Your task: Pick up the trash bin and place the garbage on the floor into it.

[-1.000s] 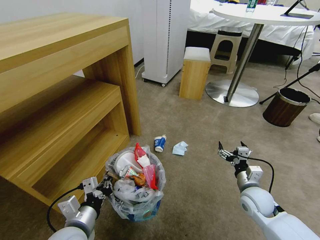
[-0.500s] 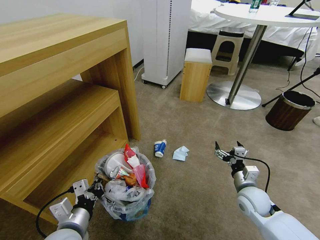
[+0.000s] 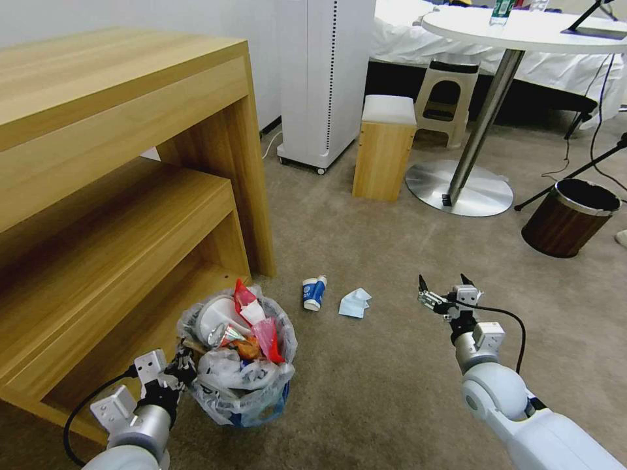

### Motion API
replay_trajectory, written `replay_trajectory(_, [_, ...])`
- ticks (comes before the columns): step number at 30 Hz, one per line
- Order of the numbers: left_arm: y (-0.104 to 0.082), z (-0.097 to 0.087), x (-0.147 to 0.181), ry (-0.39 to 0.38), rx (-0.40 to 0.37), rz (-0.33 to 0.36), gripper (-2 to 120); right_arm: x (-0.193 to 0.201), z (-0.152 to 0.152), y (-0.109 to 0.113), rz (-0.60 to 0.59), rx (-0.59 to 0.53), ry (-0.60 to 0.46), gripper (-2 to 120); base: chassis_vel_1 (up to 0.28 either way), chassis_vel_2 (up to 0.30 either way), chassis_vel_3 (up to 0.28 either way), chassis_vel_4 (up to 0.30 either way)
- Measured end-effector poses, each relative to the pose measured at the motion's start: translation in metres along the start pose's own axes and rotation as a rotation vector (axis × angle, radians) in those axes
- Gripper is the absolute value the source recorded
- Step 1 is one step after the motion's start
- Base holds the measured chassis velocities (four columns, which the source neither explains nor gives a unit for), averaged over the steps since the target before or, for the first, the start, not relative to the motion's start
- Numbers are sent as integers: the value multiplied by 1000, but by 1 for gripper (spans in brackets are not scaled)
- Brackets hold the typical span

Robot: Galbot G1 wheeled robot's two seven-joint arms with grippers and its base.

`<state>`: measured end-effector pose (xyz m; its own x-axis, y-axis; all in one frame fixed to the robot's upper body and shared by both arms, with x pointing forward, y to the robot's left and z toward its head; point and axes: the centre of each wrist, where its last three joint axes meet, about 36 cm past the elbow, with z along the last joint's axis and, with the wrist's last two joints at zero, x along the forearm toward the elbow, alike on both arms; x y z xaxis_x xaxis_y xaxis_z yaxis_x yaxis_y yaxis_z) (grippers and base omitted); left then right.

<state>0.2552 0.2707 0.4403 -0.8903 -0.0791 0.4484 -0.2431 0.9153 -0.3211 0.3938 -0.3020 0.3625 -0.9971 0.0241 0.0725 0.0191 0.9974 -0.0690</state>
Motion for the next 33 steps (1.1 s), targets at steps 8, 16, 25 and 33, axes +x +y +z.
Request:
replay_trajectory(8, [1, -1, -3, -2, 5, -3, 1, -5, -1, 1, -3, 2, -4, 100, 0, 0, 0, 0])
replay_trajectory(16, [2, -2, -6, 1, 11, 0, 1, -8, 1, 3, -9, 0, 0, 100, 0, 0, 0, 0])
replay_trajectory(25, [1, -2, -8, 6, 13, 8, 1, -10, 4, 2, -12, 5, 4, 100, 0, 0, 0, 0])
replay_trajectory(33, [-1, -1, -6, 11, 13, 15, 1, -11, 5, 4, -15, 3, 2, 100, 0, 0, 0, 0])
